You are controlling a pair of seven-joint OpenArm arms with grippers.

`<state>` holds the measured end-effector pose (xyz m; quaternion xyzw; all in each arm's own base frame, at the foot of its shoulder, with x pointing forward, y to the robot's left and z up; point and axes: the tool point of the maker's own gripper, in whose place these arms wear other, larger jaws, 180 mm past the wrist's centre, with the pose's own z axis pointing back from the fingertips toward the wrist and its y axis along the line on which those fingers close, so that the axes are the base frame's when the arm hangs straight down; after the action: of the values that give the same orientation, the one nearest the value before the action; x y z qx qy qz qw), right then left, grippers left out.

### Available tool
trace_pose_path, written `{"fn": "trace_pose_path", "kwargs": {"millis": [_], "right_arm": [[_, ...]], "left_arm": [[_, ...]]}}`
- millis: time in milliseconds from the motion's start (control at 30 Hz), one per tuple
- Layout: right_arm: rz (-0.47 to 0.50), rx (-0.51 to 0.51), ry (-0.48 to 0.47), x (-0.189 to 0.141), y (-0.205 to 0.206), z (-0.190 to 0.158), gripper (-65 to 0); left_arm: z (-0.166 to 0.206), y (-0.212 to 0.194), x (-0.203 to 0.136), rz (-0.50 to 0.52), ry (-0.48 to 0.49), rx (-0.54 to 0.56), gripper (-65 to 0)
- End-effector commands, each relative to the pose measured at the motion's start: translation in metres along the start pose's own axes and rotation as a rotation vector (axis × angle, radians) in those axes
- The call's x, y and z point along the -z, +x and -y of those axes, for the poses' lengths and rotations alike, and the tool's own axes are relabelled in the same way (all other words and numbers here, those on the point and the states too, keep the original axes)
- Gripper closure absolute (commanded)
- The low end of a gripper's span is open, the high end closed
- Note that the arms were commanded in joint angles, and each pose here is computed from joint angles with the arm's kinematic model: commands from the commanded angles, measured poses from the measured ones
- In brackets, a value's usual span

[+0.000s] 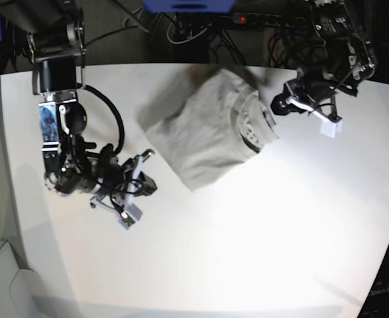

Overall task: Layout the t-shirt on the table in an organized manner, then fold the t-shirt properly
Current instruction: 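Press and square the folded bundle's edge with the left gripper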

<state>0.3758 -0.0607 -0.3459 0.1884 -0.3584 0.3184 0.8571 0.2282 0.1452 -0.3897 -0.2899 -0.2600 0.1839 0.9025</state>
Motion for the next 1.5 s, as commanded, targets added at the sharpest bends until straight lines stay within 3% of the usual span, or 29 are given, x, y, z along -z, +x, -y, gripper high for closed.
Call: {"fn": "trace_pose_path", "kwargs": {"millis": [0,133,433,700,900,1033,1133,1267,1367,1467], "right_arm": [[0.042,-0.014,0.005,-0.003,0.014,0.004,0.0],[0.051,0.033,0.022,0.007,0.003,0.006,0.0],[-0.004,0.093,0.033,0.015,-0.025,0.010,0.0],[-0.051,0.126,0.057,0.018,-0.056,-0.005,0.0],[-0.081,0.117,0.047,0.006,-0.080,-0.011,0.0],[-0.096,0.107,0.026,-0.002,-0.086,-0.003,0.0],[-0.100,0.095,0.007,-0.007,-0.086,0.006,0.0],[-0.084,0.115,-0.027,-0.015,-0.085,0.020,0.0],[-0.081,0.116,-0.029,-0.015,-0.084,0.021,0.0],[-0.075,0.114,-0.031,-0.015,-0.080,0.023,0.0]], "left_arm": [[0.005,0.002,0.001,0.010,-0.007,-0.002,0.0],[0.008,-0.009,0.017,-0.018,0.000,-0.025,0.0],[0.008,0.012,0.061,0.045,-0.021,-0.077,0.0],[0.016,0.055,0.084,0.126,-0.055,-0.105,0.0],[0.029,0.108,0.081,0.206,-0.085,-0.071,0.0],[0.025,0.133,0.061,0.246,-0.076,-0.022,0.0],[0.022,0.142,0.042,0.238,-0.078,0.022,-0.3],[0.011,0.124,0.030,0.185,-0.060,0.040,-0.7],[0.014,0.112,0.024,0.181,-0.077,0.042,-9.1],[0.030,0.102,0.013,0.193,-0.137,0.048,-29.3]]}}
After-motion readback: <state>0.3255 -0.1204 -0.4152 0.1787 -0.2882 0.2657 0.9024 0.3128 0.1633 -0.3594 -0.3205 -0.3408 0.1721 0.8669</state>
